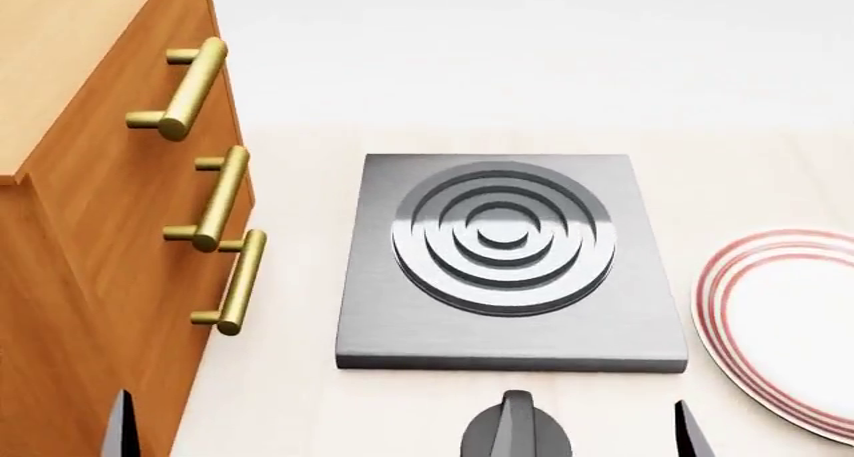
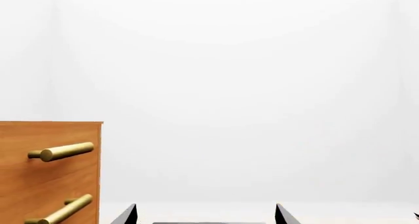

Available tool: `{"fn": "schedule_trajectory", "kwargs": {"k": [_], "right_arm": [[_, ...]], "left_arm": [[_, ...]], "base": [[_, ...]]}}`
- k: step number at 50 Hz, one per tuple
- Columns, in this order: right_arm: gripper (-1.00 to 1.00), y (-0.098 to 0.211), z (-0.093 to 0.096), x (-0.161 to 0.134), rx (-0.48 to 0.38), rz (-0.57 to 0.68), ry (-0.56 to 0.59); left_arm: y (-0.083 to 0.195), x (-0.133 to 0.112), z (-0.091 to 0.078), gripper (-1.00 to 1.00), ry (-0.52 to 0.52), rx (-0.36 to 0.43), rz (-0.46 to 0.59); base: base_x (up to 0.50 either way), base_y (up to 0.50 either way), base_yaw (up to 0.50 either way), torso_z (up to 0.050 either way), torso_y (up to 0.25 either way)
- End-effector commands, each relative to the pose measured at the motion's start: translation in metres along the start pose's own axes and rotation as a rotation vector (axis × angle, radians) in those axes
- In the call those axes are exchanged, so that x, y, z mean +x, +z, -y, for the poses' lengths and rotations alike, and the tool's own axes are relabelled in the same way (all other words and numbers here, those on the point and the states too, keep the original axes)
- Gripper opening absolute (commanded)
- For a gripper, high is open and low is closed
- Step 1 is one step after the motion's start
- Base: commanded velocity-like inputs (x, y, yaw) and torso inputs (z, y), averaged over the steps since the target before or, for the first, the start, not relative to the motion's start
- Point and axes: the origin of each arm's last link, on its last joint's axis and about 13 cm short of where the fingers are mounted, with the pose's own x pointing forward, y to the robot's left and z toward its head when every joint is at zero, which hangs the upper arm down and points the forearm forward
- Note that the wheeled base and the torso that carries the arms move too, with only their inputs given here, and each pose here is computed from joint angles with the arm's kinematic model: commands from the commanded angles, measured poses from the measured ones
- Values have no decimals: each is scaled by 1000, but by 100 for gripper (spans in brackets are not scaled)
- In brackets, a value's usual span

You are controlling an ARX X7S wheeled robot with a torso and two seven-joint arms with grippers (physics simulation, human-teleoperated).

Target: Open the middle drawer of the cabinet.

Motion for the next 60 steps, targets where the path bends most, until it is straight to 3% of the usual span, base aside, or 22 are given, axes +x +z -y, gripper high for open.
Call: {"fn": "schedule_trajectory", "kwargs": {"k": [1,20,30,43,60], "right_arm": [[100,0,1,0,18,15,-1],[100,2,1,0,-40,28,-4],[100,1,1,0,15,13,-7],[100,1,1,-1,3,14,-2],[100,0,1,-1,11,7,2]], "left_arm": [[0,0,0,100,-2,1,-1],[0,0,1,100,-4,7,0],[-1,0,1,100,-4,7,-1],[0,0,1,100,-3,8,0],[0,0,1,100,-3,6,-1]], "base": [[0,0,0,0,0],[7,420,0,0,0],[0,9,0,0,0],[-7,-445,0,0,0],[-3,-160,0,0,0]]}}
